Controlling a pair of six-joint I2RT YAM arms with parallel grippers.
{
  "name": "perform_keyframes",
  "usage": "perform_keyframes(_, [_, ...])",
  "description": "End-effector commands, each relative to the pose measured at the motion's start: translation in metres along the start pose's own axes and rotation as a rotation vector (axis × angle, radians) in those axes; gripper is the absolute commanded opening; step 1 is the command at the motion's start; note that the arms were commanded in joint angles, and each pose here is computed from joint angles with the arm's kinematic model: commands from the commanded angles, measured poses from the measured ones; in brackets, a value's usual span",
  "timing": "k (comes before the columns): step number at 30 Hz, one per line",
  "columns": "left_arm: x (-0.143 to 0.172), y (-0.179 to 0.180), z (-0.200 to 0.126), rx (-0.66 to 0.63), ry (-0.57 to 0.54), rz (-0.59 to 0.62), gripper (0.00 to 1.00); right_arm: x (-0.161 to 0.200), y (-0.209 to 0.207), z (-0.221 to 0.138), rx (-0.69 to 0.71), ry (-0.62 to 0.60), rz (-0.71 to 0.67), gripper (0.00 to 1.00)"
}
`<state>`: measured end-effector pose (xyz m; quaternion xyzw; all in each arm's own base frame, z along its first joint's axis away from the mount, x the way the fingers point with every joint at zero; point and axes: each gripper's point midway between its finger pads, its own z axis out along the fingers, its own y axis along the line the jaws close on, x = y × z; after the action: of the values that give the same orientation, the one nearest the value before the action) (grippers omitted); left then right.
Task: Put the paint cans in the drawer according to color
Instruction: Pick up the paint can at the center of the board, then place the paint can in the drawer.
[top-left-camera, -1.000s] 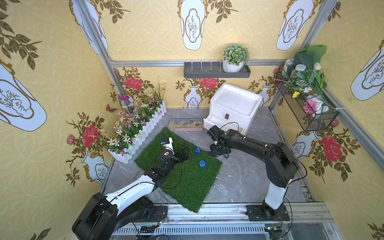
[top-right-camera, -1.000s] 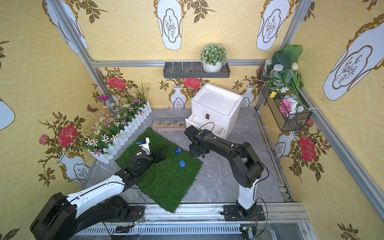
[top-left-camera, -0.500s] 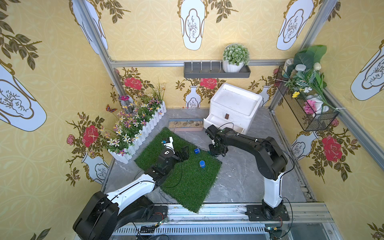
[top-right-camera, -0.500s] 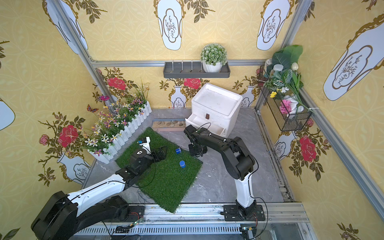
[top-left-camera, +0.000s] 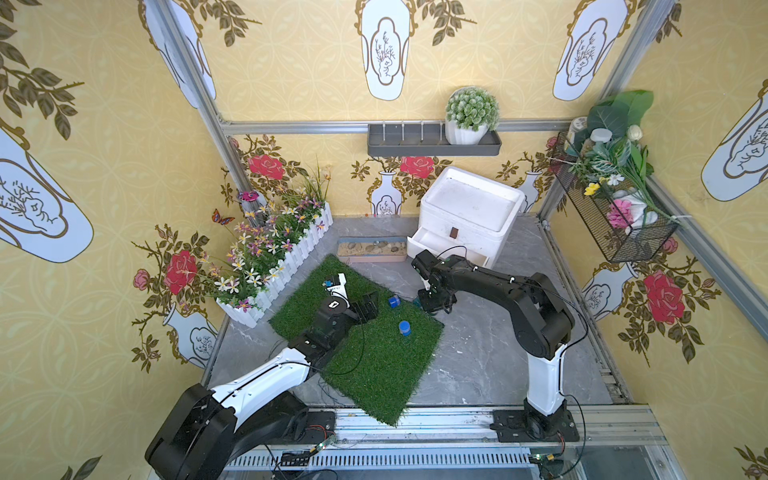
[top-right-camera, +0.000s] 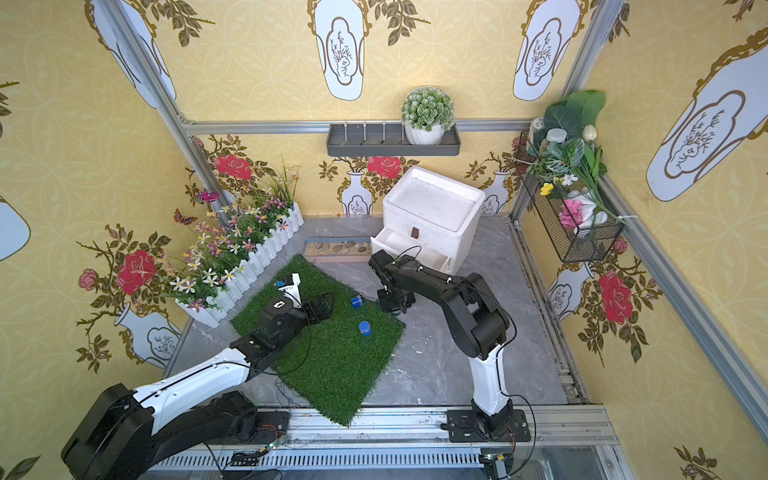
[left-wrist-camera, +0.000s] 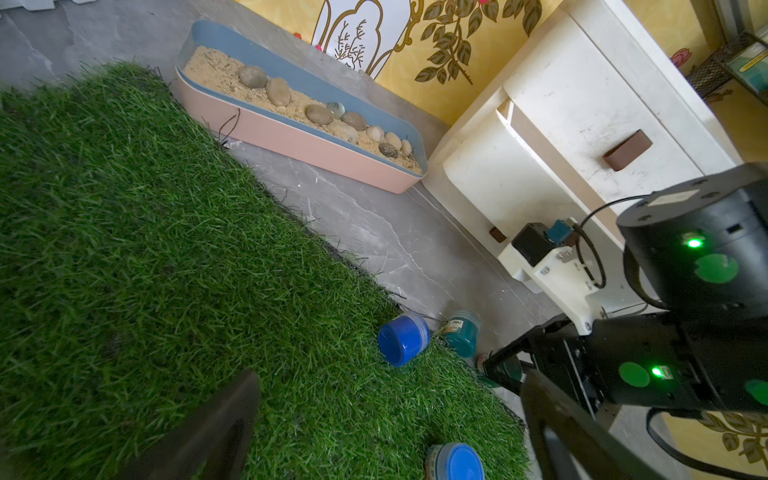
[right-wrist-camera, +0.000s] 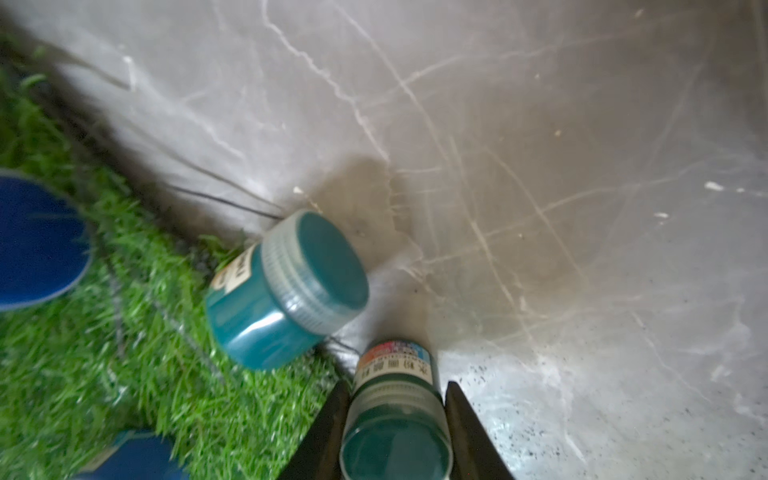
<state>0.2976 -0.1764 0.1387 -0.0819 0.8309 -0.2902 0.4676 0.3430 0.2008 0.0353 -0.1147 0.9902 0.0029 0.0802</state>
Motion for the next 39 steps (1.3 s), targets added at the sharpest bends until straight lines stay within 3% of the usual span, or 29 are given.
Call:
perform_keyframes(1, [-0.001, -0.004, 0.001, 0.02, 0.0, -0.004, 1.0, 0.001, -0.001, -0.021, -0.002, -0.07, 0.011, 0.27])
perform_keyframes(10, [-0.002, -0.022, 0.01, 0.086, 0.027, 0.018, 1.0, 0.006, -0.018, -0.11, -0.045, -0.314, 0.07, 0.27])
perform_keyframes(16, [0.0, -0.035, 0.014, 0.139, 0.055, 0.022, 1.0, -0.011, -0.056, -0.184, -0.073, -0.508, 0.183, 0.28])
perform_keyframes(19, [0.002, -0.04, 0.017, 0.159, 0.069, 0.022, 1.0, -0.024, -0.079, -0.205, -0.045, -0.572, 0.239, 0.28])
perform_keyframes(24, [0.003, -0.046, 0.022, 0.181, 0.092, 0.028, 1.0, -0.051, -0.108, -0.211, 0.045, -0.591, 0.322, 0.29])
perform_keyframes(31, [0.007, -0.054, 0.026, 0.206, 0.128, 0.039, 1.0, -0.075, -0.119, -0.189, 0.127, -0.54, 0.384, 0.32])
perform_keyframes(39, [0.009, -0.063, 0.032, 0.241, 0.164, 0.067, 1.0, -0.085, -0.117, -0.165, 0.124, -0.492, 0.409, 0.58])
